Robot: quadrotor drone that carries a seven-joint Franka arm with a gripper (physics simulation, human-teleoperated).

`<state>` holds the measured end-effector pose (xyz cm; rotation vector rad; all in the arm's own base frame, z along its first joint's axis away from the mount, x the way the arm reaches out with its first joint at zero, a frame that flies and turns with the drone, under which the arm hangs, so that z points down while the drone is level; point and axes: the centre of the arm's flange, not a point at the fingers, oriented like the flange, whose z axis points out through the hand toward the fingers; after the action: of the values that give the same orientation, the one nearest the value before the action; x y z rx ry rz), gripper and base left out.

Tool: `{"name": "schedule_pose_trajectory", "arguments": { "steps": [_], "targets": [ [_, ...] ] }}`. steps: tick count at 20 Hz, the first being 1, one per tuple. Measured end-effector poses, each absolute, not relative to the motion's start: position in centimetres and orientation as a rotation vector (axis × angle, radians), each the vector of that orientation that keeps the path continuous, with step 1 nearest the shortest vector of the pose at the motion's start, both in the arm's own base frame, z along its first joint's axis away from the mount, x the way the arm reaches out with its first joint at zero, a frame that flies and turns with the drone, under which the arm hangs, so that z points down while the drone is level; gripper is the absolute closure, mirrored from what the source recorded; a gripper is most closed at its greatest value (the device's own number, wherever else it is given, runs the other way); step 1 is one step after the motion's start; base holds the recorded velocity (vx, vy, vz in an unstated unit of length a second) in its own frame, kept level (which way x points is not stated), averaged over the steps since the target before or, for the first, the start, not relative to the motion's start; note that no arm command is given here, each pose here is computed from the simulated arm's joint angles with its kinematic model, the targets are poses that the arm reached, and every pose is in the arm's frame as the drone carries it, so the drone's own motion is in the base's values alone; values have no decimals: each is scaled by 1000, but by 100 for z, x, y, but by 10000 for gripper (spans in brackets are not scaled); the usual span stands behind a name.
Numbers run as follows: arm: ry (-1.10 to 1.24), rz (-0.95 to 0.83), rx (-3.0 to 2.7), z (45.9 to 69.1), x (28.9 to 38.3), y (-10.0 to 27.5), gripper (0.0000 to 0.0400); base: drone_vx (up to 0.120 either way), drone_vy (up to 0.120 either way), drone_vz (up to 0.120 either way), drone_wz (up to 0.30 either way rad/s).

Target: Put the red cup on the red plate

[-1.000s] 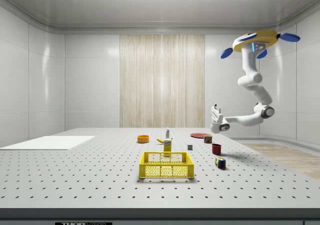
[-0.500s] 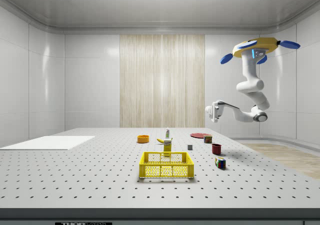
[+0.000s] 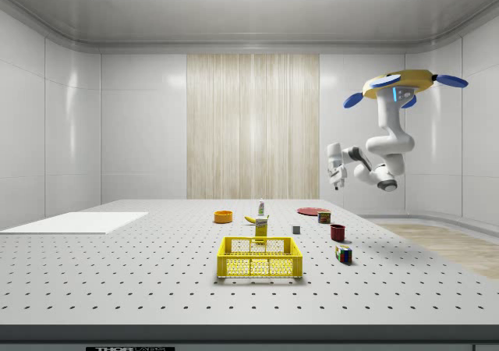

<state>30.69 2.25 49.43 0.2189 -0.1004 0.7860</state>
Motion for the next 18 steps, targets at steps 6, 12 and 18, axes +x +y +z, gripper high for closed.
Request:
{"name": "schedule_pose_trajectory", "arguments": {
  "steps": [6, 12, 18],
  "targets": [
    [-36, 785, 74, 4914, 3068, 75, 0, 0, 0, -120, 0],
    [-14, 785, 25, 4909, 3068, 24, 0, 0, 0, -120, 0],
    [-6, 784, 9, 4908, 3068, 7, 0, 0, 67, -120, 0]
  ]
}}
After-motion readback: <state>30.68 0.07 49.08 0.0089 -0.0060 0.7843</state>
